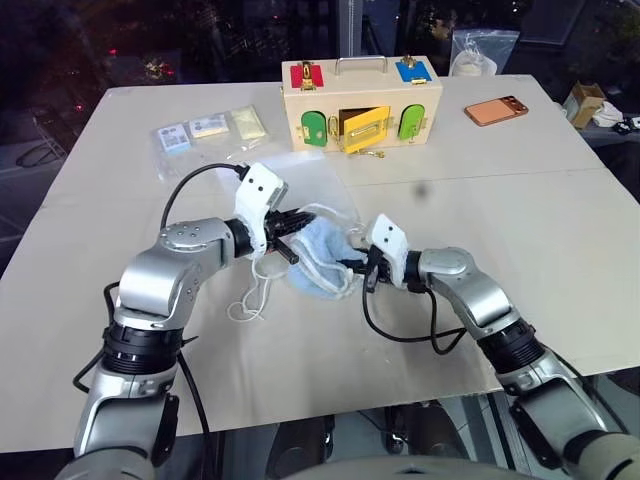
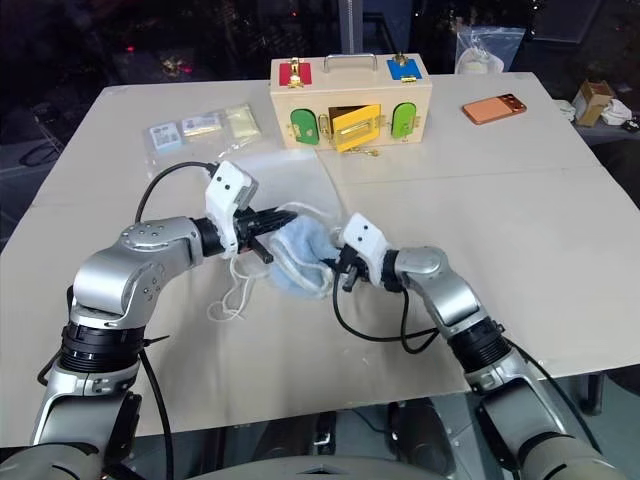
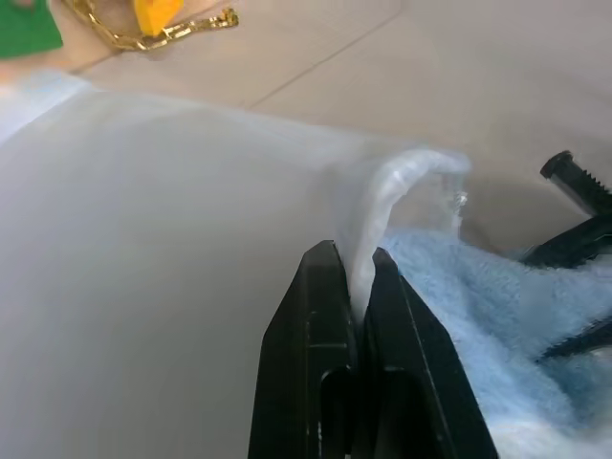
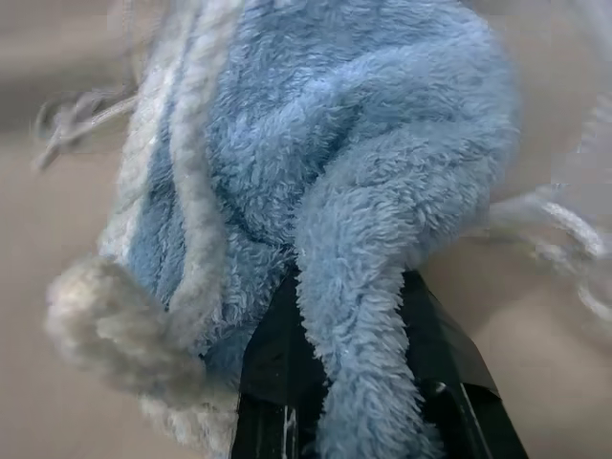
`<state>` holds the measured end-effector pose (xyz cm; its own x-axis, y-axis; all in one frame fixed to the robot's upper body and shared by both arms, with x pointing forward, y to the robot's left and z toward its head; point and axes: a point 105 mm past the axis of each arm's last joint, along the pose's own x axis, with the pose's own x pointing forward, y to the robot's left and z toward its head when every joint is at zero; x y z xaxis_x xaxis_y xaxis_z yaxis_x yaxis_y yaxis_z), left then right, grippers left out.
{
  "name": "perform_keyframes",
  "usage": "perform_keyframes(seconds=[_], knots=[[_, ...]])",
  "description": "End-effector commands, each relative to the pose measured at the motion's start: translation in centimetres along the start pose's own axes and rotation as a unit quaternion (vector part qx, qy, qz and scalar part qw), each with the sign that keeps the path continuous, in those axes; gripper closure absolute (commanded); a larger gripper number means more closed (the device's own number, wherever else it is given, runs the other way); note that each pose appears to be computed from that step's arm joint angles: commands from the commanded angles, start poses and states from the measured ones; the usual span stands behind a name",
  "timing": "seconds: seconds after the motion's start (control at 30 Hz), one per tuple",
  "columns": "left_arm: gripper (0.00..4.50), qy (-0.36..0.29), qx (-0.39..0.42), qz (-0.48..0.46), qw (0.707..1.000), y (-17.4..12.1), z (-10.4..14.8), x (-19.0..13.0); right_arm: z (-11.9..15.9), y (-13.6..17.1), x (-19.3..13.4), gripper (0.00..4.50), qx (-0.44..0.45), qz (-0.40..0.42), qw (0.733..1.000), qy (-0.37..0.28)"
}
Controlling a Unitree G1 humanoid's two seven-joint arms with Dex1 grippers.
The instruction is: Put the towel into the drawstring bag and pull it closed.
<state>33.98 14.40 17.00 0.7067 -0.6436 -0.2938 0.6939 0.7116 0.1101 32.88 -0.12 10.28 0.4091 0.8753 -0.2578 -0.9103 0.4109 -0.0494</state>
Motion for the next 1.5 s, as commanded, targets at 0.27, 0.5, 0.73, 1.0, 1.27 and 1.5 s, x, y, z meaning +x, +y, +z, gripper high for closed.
perform_keyframes(seconds=[0.27, 0.5, 0.73, 1.0, 1.27, 1.5], knots=[[4.50, -0.015, 0.065, -0.030, 0.997, -1.8, 1.1, -1.5, 3.2, -2.0, -0.5, 4.46, 0.214, -0.054, 0.973, -0.068], [4.50, -0.034, 0.016, -0.052, 0.998, -2.9, 1.9, -0.7, 5.1, -0.2, 1.9, 4.46, 0.306, -0.042, 0.943, -0.123], [4.50, -0.016, -0.021, -0.070, 0.997, -4.0, 1.1, -0.5, 6.4, -0.5, 3.6, 4.46, 0.412, -0.032, 0.890, -0.193], [4.50, -0.010, -0.132, -0.006, 0.991, 0.2, 0.2, -1.2, 4.3, -0.5, 2.4, 4.46, 0.396, -0.017, 0.900, -0.179], [4.50, 0.001, -0.123, -0.016, 0.992, -0.7, -0.4, -0.6, 2.9, 0.0, 2.4, 2.38, 0.249, -0.050, 0.960, -0.119], [4.50, -0.002, -0.124, -0.013, 0.992, -0.5, -0.3, -0.7, 1.9, 0.9, -0.6, 2.38, 0.195, -0.044, 0.977, -0.078]])
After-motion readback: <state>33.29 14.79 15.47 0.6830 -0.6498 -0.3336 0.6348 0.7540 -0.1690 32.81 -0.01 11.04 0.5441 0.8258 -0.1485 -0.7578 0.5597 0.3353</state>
